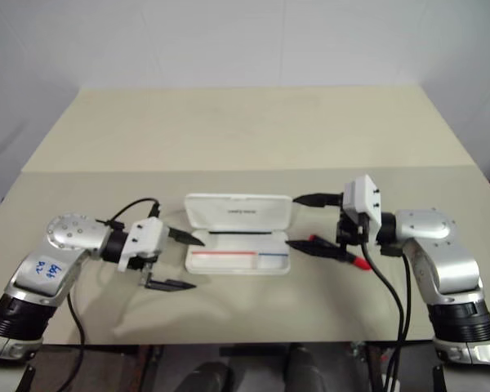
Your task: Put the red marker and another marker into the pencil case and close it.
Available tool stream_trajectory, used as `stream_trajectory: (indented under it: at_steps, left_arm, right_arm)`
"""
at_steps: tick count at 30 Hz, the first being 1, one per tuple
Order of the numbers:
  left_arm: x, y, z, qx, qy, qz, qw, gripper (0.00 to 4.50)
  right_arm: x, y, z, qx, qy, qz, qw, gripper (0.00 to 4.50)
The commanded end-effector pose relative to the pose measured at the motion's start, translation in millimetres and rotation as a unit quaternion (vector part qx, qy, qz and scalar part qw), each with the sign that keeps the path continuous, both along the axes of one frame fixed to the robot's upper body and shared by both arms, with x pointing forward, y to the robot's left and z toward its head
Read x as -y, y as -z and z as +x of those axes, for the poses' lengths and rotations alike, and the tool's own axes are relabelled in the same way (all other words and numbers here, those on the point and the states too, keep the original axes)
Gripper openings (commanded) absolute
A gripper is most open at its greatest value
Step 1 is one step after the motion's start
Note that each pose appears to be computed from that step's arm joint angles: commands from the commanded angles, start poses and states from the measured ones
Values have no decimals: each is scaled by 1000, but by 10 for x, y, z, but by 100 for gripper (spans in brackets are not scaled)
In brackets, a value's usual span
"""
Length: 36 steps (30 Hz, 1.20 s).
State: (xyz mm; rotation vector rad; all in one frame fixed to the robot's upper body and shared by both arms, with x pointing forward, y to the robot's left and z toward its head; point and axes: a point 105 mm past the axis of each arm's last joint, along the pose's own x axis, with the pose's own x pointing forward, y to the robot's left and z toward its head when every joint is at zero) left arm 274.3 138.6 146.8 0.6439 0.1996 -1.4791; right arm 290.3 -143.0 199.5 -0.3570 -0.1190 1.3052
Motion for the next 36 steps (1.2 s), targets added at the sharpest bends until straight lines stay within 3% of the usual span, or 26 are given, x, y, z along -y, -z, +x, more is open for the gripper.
stream_trajectory:
  at_steps: [1, 10, 16, 26, 36]
  left_arm:
    - [-16, -177, -72, 16, 9, -19, 1000, 446]
    - [-83, -500, -148, 16, -35, -89, 995, 446]
    - [-112, -485, -211, -1, -65, -109, 992, 446]
    - [-103, -484, -320, -10, -89, -139, 986, 446]
    - [-87, -462, -368, -6, -101, -143, 985, 446]
  right_arm:
    - [-4, -106, -10, 22, -6, 4, 1000, 450]
    - [221, -138, -8, -26, 45, -53, 997, 450]
    - [348, -146, -9, -48, 89, -103, 989, 450]
    - [449, 217, 75, -85, 130, -191, 969, 450]
    - [686, 568, 211, -131, 163, -220, 953, 450]
